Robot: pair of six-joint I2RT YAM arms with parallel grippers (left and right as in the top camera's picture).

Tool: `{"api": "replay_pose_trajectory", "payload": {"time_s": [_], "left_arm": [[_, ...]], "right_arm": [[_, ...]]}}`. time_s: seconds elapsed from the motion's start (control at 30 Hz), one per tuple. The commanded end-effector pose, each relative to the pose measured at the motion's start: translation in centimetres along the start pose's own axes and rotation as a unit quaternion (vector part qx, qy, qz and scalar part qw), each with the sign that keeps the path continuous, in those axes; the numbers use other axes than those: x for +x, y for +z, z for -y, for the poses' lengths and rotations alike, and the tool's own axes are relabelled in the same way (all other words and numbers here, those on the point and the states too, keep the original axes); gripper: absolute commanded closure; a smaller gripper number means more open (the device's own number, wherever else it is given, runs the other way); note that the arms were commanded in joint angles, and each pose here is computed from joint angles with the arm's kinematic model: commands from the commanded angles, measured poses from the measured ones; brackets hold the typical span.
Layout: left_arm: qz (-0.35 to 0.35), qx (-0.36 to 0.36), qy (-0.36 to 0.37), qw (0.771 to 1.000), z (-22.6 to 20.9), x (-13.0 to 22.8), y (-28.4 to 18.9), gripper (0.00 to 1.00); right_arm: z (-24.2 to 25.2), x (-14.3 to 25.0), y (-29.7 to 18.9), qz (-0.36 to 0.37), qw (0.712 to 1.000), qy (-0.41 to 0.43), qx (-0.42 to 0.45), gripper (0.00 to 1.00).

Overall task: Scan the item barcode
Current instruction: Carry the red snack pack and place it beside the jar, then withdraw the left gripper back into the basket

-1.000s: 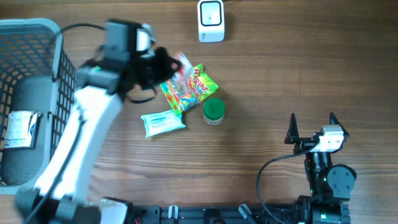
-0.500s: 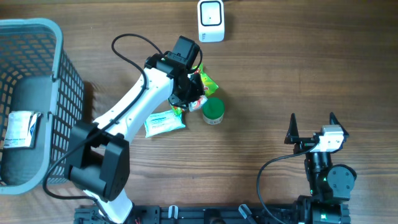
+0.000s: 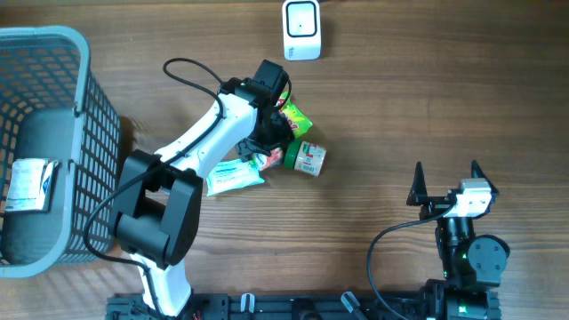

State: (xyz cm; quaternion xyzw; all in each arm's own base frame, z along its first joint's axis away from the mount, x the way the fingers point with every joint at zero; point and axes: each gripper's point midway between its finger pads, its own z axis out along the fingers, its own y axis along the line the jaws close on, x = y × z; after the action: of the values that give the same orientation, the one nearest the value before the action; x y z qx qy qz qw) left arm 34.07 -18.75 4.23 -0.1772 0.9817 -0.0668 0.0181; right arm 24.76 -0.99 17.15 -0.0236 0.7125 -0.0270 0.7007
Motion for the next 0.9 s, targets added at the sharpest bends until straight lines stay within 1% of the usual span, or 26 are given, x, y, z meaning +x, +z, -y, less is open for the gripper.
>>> {"api": "replay_pose_trajectory", "payload": {"time_s": [0.0, 0.1, 0.17, 0.23, 0.3, 0.37, 0.4, 0.47, 0.57, 0.63, 0.67, 0.77, 0.8, 0.87], "left_arm": [[0.007, -0.004, -0.005, 1.000, -0.1, -0.2, -0.4, 0.00], [0.021, 0.007, 0.000, 1.000, 0.5, -0.6, -2.5, 0.00], [0.055, 0.010, 0.001, 0.998, 0.9, -1.7, -5.2, 0.00], [0.095, 0.019, 0.017, 0.995, 1.3, -2.9, -8.5, 0.00], [0.148, 0.040, 0.037, 0.987, 1.8, -4.2, -13.3, 0.00], [0.205, 0.048, 0.036, 0.977, 1.2, -5.4, -17.7, 0.00], [0.247, 0.050, 0.020, 0.967, 0.1, -6.4, -20.7, 0.00], [0.292, 0.056, -0.004, 0.955, -1.6, -7.4, -24.1, 0.00], [0.342, 0.073, -0.054, 0.935, -5.3, -8.5, -28.7, 0.00], [0.366, 0.077, -0.088, 0.923, -8.0, -8.9, -30.9, 0.00], [0.384, 0.078, -0.117, 0.913, -10.4, -9.3, -32.5, 0.00], [0.416, 0.065, -0.178, 0.889, -15.4, -9.8, -34.9, 0.00], [0.430, 0.051, -0.217, 0.875, -18.5, -10.1, -35.9, 0.00], [0.433, 0.034, -0.269, 0.860, -22.2, -10.4, -36.2, 0.00]], "right_arm": [[-0.4, -0.2, 0.0, 0.004, 1.000, -0.003, -0.009, 0.00], [-0.4, -0.2, 0.0, 0.004, 1.000, -0.003, -0.010, 0.00], [-0.4, -0.2, 0.0, 0.005, 1.000, -0.003, -0.010, 0.00], [-0.4, -0.2, 0.0, 0.004, 1.000, -0.003, -0.010, 0.00], [-0.4, -0.2, 0.0, 0.005, 1.000, -0.003, -0.010, 0.00], [-0.4, -0.2, 0.0, 0.005, 1.000, -0.003, -0.010, 0.00], [-0.4, -0.2, 0.0, 0.005, 1.000, -0.003, -0.010, 0.00], [-0.4, -0.2, 0.0, 0.005, 1.000, -0.003, -0.010, 0.00], [-0.4, -0.2, 0.0, 0.004, 1.000, -0.003, -0.010, 0.00], [-0.4, -0.2, 0.0, 0.005, 1.000, -0.003, -0.010, 0.00], [-0.4, -0.2, 0.0, 0.004, 1.000, -0.003, -0.009, 0.00], [-0.4, -0.2, 0.0, 0.005, 1.000, -0.003, -0.010, 0.00], [-0.4, -0.2, 0.0, 0.005, 1.000, -0.003, -0.010, 0.00], [-0.4, -0.2, 0.0, 0.005, 1.000, -0.003, -0.009, 0.00]]}}
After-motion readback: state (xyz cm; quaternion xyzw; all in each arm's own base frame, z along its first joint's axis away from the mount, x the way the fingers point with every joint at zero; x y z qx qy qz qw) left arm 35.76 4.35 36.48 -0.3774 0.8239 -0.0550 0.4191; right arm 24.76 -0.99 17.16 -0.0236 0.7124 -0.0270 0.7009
